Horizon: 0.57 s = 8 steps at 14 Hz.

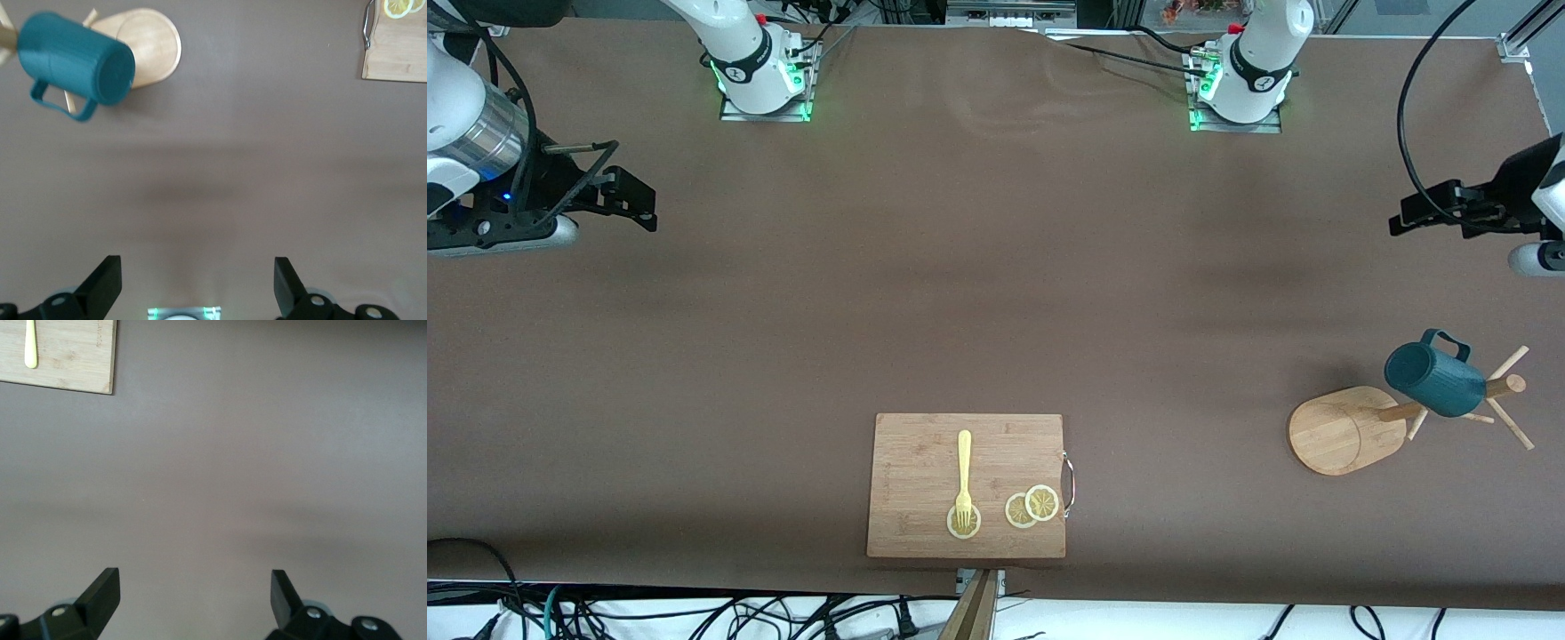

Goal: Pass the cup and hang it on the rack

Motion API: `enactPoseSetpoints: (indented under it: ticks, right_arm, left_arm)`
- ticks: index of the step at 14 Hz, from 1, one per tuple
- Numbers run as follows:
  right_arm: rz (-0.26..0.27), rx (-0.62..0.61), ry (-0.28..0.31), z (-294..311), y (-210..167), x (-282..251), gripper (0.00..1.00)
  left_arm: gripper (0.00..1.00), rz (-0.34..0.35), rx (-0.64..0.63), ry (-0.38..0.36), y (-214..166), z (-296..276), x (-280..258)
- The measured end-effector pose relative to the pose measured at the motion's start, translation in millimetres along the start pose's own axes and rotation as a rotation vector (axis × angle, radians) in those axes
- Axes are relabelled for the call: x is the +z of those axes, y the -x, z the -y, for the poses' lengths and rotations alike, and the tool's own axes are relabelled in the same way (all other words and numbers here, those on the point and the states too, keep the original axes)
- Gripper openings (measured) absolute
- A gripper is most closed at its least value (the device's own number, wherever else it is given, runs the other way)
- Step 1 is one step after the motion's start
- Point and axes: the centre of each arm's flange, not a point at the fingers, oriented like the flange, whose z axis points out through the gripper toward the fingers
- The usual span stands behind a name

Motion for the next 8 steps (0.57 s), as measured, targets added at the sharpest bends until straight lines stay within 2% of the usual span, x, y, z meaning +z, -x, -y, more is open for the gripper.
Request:
enactPoseSetpoints:
  ticks: [3,8]
  right_arm:
    - [0.001,0.0,0.0,-0.1,0.0,0.3,1.0]
    - [0.004,0.0,0.0,-0.1,0.1,1.8,1.0]
  left_arm:
    - [1.0,0.003,-0.021,-0.069,1.3,-10.8,2.6]
    - [1.0,0.006,-0.021,-0.082,0.7,-14.6,4.9]
